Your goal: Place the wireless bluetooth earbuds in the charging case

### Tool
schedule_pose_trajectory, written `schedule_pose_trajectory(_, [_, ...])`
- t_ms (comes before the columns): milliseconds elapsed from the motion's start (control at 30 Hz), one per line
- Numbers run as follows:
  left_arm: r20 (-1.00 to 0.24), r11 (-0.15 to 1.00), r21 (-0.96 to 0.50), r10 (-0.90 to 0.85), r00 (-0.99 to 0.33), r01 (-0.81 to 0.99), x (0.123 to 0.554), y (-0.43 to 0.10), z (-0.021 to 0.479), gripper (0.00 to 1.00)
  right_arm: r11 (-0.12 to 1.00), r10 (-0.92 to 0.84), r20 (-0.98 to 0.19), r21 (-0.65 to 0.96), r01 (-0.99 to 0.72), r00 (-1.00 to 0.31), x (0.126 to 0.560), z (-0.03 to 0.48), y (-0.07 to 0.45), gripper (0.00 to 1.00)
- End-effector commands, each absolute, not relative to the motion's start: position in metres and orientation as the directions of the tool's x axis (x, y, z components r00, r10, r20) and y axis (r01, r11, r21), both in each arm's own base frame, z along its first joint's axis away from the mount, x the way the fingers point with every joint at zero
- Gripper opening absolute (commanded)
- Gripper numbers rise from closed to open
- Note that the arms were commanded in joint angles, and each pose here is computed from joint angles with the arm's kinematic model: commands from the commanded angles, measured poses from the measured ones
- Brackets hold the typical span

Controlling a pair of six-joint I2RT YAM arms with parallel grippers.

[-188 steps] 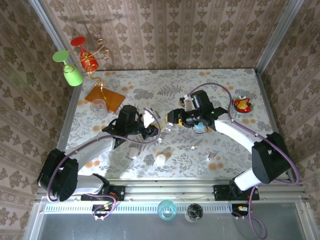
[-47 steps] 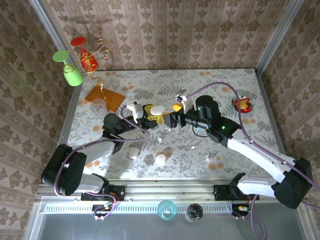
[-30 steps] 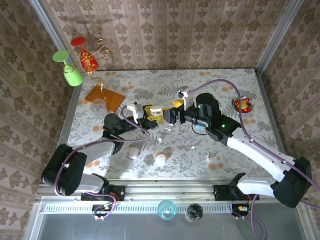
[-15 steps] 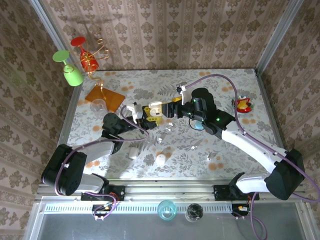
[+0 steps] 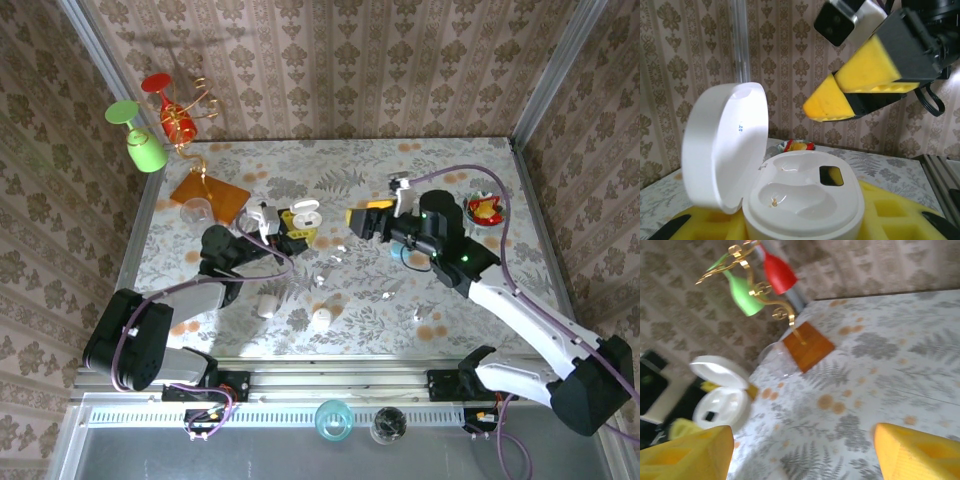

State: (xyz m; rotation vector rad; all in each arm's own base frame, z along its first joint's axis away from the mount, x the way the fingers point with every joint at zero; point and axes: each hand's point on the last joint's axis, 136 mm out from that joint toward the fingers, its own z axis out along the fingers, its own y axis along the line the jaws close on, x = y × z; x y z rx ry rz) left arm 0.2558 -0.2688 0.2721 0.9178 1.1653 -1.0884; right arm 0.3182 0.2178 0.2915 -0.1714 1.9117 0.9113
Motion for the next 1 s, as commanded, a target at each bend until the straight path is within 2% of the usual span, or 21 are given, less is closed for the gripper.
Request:
schedule_pose_trajectory(0, [-0.974, 0.266, 0.044, -0.201, 0.100, 0.963, 0.255, -0.260, 0.287, 0.32, 0.749, 0.354, -0.717, 0.602, -0.277, -0.600, 0.329, 0.251, 0.186, 0.74])
schedule_pose_trajectory(267, [-0.976, 0.264, 0.024, -0.201, 0.079, 0.964, 0.254, -0.259, 0.284, 0.32, 0.826, 0.340, -0.465, 0.563, 0.023, -0.818, 0.316, 0.152, 0.159, 0.67])
schedule_pose_trajectory(400, [-0.978, 0.255, 0.019, -0.198, 0.072, 0.967, 0.255, -0.262, 0.281, 0.32, 0.800, 0.268, -0.378, 0.600, -0.014, -0.886, 0.311, 0.123, 0.179, 0.60])
schedule_pose_trajectory(500, [-0.977, 0.255, 0.018, -0.200, 0.070, 0.967, 0.256, -0.263, 0.282, 0.32, 0.791, 0.196, -0.330, 0.610, -0.050, -0.923, 0.316, 0.108, 0.195, 0.59])
schedule_pose_trajectory(667, [-0.978, 0.254, 0.008, -0.200, 0.060, 0.967, 0.255, -0.263, 0.280, 0.32, 0.791, 0.090, -0.328, 0.597, -0.133, -0.940, 0.341, 0.095, 0.222, 0.59])
schedule_pose_trajectory(967, [-0.978, 0.270, -0.006, -0.201, 0.051, 0.963, 0.252, -0.261, 0.276, 0.32, 0.767, -0.030, -0.212, 0.622, -0.159, -0.977, 0.385, 0.058, 0.263, 0.59])
